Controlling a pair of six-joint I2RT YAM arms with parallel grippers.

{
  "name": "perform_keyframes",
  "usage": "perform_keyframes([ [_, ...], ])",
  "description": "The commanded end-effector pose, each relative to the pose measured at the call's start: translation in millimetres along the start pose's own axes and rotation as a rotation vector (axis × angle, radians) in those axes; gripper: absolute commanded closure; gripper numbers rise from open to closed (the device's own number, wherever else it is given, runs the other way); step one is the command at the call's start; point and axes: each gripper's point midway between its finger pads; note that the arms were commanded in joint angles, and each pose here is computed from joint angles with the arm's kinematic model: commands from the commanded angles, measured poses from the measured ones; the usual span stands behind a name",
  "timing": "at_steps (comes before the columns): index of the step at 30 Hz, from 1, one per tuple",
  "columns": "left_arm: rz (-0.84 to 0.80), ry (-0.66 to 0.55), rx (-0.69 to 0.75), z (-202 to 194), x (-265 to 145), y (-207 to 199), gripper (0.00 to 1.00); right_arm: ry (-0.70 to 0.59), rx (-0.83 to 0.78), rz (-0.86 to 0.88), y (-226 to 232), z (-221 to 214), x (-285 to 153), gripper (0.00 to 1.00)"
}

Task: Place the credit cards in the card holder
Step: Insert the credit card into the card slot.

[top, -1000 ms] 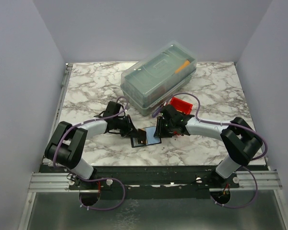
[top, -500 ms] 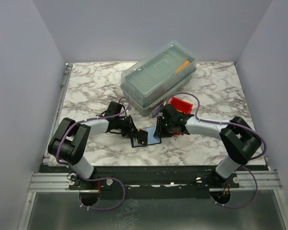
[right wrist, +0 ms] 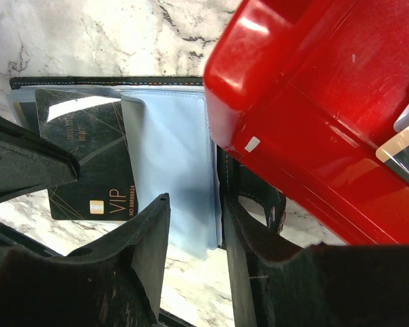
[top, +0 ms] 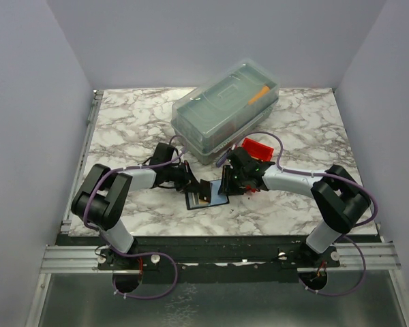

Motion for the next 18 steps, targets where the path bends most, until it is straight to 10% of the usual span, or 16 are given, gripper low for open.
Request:
perform_keyframes([
  [1,-0.018,-0.023,0.006,2,5,-1,1.0,0.03,-0.003,-0.033,-12,-9,18,0.6],
  [18,0.011,-0.173,-0.138,2,4,6,1.0,0.042,0.021,-0.064,-16,-12,8,0.61],
])
Point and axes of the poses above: each gripper's point midway between its finger pads, its own x axis out along the fingers, its own y axis along the line the jaws close on, z = x × y, and after that the axes turned 4 degrees about x, right-handed
